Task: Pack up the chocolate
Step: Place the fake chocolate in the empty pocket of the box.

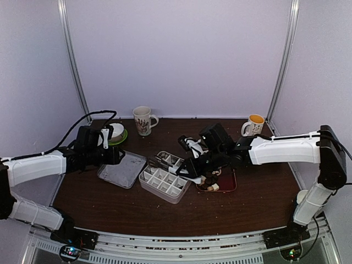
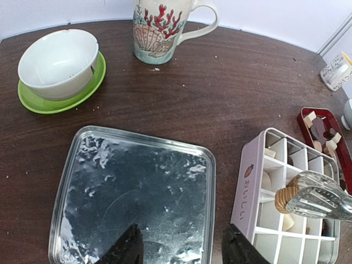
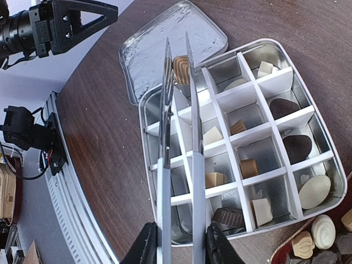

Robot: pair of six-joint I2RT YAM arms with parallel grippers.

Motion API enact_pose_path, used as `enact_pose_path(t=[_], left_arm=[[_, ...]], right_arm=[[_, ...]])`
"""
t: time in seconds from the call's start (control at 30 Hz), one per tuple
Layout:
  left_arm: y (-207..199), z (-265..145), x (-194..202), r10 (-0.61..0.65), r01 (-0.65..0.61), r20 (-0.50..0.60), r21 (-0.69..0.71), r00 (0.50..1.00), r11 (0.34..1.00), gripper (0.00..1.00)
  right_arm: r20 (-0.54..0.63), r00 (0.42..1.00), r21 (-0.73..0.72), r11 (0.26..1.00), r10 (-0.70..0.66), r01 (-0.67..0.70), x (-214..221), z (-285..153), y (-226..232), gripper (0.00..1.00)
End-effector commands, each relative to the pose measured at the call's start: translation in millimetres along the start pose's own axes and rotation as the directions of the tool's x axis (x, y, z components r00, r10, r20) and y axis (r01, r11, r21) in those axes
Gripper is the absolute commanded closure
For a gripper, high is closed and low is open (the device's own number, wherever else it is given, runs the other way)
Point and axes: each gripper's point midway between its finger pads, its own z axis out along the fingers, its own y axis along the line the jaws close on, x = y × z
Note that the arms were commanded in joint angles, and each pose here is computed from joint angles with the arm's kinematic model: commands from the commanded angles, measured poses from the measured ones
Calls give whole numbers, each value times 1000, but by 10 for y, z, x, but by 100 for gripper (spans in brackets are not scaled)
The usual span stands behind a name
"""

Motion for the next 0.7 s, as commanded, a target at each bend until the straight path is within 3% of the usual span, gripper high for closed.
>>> enact_pose_path(t=[0.0, 0.13, 0.33, 0.67], left_arm=[[-43, -42, -67, 4, -5, 32, 31, 999, 1000, 48], [-49, -44, -56, 3, -4, 34, 36, 999, 999, 48], [-56, -54, -81, 8, -10, 43, 39, 999, 999, 46], [-83, -12, -62, 20, -22, 37, 55, 999, 998, 46]], right_arm=[[117, 993, -1, 1000, -16, 16, -317, -19, 85, 78], [117, 993, 5, 1000, -12, 11, -302, 11, 61, 76], [148, 989, 14, 1000, -17, 15, -344, -47, 55, 64], [172, 985, 17, 999, -32, 29, -422, -131, 100, 65]])
